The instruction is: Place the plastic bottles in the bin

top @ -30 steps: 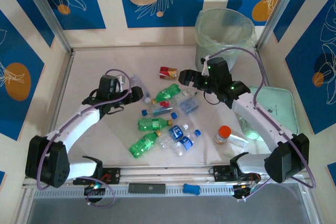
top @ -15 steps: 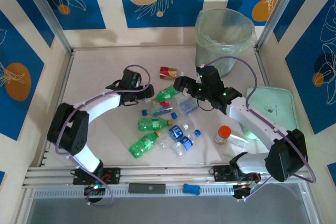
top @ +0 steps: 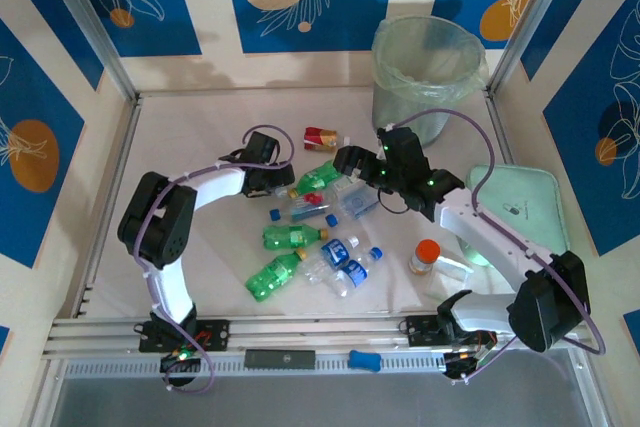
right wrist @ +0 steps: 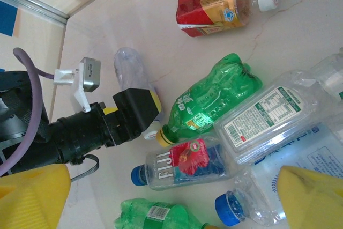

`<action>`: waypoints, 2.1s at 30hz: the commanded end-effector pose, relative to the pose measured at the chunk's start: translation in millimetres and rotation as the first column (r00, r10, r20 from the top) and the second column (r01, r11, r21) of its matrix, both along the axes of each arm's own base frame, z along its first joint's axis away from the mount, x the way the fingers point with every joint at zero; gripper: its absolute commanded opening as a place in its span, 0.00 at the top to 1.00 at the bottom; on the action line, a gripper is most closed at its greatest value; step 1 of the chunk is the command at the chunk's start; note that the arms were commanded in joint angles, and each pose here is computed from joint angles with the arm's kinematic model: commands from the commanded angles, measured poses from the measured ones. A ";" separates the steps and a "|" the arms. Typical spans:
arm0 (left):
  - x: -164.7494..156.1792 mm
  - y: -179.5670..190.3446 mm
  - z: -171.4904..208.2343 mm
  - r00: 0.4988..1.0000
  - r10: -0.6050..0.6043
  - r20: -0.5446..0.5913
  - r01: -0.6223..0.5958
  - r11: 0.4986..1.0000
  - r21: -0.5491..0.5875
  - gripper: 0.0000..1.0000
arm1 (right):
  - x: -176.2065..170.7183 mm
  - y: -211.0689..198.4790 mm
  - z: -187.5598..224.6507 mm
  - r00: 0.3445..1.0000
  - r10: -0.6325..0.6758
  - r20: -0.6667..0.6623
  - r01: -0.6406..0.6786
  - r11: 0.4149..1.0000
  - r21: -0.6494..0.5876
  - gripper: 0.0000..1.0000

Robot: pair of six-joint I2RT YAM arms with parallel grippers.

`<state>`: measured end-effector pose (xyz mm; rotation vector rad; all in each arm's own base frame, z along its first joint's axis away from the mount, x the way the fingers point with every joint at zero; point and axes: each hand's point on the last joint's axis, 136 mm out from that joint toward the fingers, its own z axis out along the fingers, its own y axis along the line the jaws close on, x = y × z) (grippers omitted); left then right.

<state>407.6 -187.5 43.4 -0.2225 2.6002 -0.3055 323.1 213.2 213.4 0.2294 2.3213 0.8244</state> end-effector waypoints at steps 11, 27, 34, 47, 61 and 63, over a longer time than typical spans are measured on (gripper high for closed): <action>3.6 3.8 1.4 0.999 -0.017 0.034 0.015 0.999 0.046 0.38 | -4.8 -5.1 -2.6 1.000 -0.015 -0.008 0.015 1.000 -0.008 0.01; -3.5 17.7 63.4 0.974 -0.068 0.215 0.064 0.998 0.028 0.49 | -1.5 0.6 -3.0 1.000 -0.002 -0.011 0.002 1.000 0.013 0.01; -24.3 -12.2 110.2 0.911 -0.166 0.377 0.233 0.962 -0.141 0.53 | 3.4 16.2 9.1 0.998 0.053 0.020 -0.055 0.995 0.083 0.01; -80.7 -64.1 153.8 0.804 -0.285 0.522 0.490 0.815 -0.309 0.53 | 24.4 53.8 24.6 0.984 0.154 0.095 -0.172 0.959 0.227 0.00; -117.9 -114.5 160.5 0.761 -0.377 0.529 0.601 0.717 -0.353 0.54 | 30.5 82.2 11.6 0.966 0.238 0.102 -0.256 0.935 0.244 0.11; -121.4 -118.3 159.5 0.761 -0.382 0.524 0.604 0.712 -0.358 0.54 | 31.7 83.3 10.0 0.966 0.238 0.098 -0.256 0.935 0.247 0.14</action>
